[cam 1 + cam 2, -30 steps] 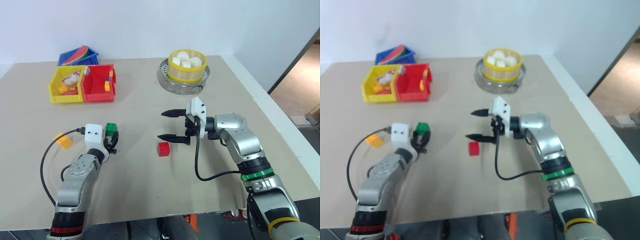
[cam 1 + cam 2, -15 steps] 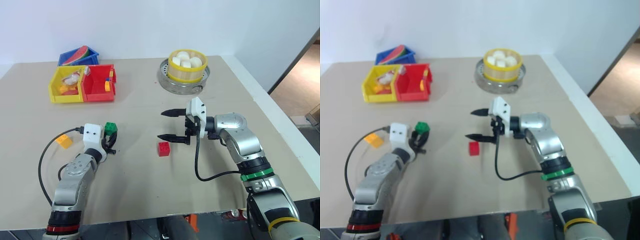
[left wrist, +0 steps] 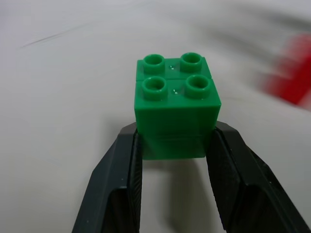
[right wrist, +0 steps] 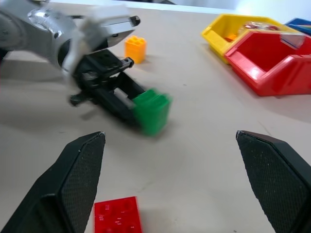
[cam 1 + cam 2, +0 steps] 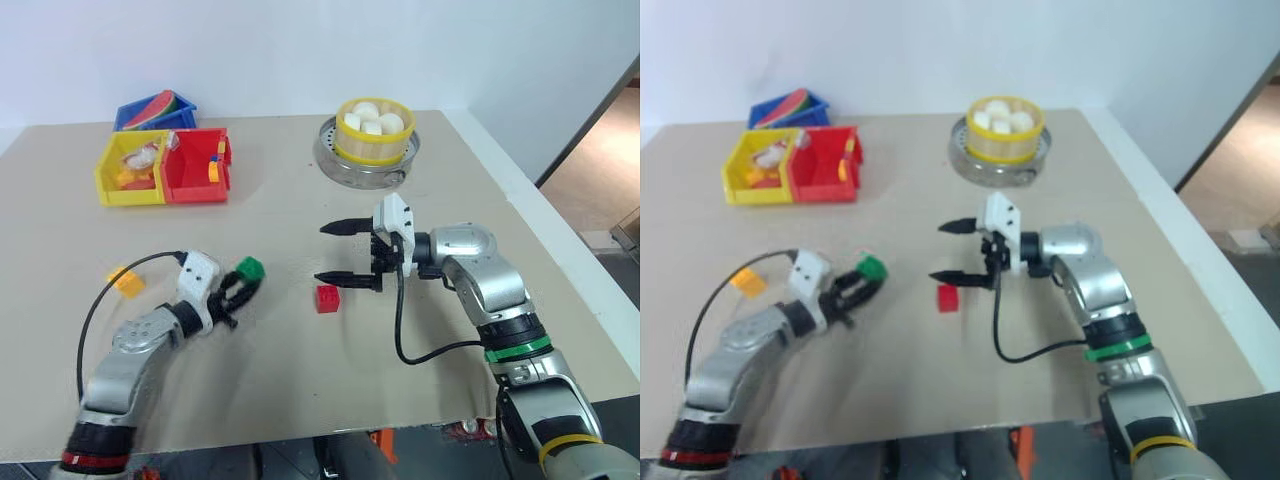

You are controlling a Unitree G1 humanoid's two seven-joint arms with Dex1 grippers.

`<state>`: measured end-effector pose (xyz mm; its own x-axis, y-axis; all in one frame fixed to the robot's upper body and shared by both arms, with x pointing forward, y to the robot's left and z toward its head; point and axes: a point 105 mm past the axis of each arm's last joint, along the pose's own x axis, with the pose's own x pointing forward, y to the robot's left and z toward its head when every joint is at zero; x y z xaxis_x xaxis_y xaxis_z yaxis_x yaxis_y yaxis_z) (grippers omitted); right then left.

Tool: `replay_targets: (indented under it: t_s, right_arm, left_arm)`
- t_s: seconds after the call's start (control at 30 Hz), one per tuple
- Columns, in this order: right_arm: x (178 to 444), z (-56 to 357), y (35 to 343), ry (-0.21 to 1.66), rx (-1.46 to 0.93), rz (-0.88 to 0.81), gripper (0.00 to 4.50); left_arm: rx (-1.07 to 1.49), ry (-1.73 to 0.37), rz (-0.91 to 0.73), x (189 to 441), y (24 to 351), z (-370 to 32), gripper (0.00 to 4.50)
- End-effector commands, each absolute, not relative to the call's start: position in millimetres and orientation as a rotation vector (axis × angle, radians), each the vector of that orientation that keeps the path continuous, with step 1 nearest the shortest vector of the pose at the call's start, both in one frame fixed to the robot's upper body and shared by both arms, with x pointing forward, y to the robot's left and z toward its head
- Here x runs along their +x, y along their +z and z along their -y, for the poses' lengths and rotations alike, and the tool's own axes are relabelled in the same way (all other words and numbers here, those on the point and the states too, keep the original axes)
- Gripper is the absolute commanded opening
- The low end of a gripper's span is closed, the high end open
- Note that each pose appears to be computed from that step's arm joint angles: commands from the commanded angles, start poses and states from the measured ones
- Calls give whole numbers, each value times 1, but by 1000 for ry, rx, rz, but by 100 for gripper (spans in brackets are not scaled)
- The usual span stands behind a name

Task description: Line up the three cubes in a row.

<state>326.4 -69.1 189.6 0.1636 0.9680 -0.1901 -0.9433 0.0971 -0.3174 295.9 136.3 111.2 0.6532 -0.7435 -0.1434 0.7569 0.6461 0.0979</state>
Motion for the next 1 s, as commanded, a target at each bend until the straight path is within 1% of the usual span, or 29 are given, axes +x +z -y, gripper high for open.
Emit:
replay_targets:
  t_s: [0.03,0.07,0.17,0.3,0.47,0.73,0.9,1.0]
  right_arm:
    - [318,70,201,1445,-421,115,450]
    - [318,71,200,1446,-424,113,450]
    - [319,72,199,1438,-429,112,450]
    - [322,72,199,1421,-441,118,450]
    - [321,74,198,1407,-456,116,450]
    - [318,78,196,1391,-453,106,450]
    - [314,77,195,1423,-430,97,450]
    - [312,77,195,1436,-424,92,450]
  left_arm:
    - [228,-1077,-54,279,124,-125,130]
    - [239,-1104,-59,278,123,-124,130]
    - [283,-1151,-82,285,120,-124,130]
    - [302,-1243,-101,289,119,-114,130]
    - [359,-1323,-159,288,109,-107,130]
    - [419,-1301,-184,295,102,-121,130]
    - [432,-1271,-158,302,103,-125,130]
    - [435,-1275,-164,302,102,-125,130]
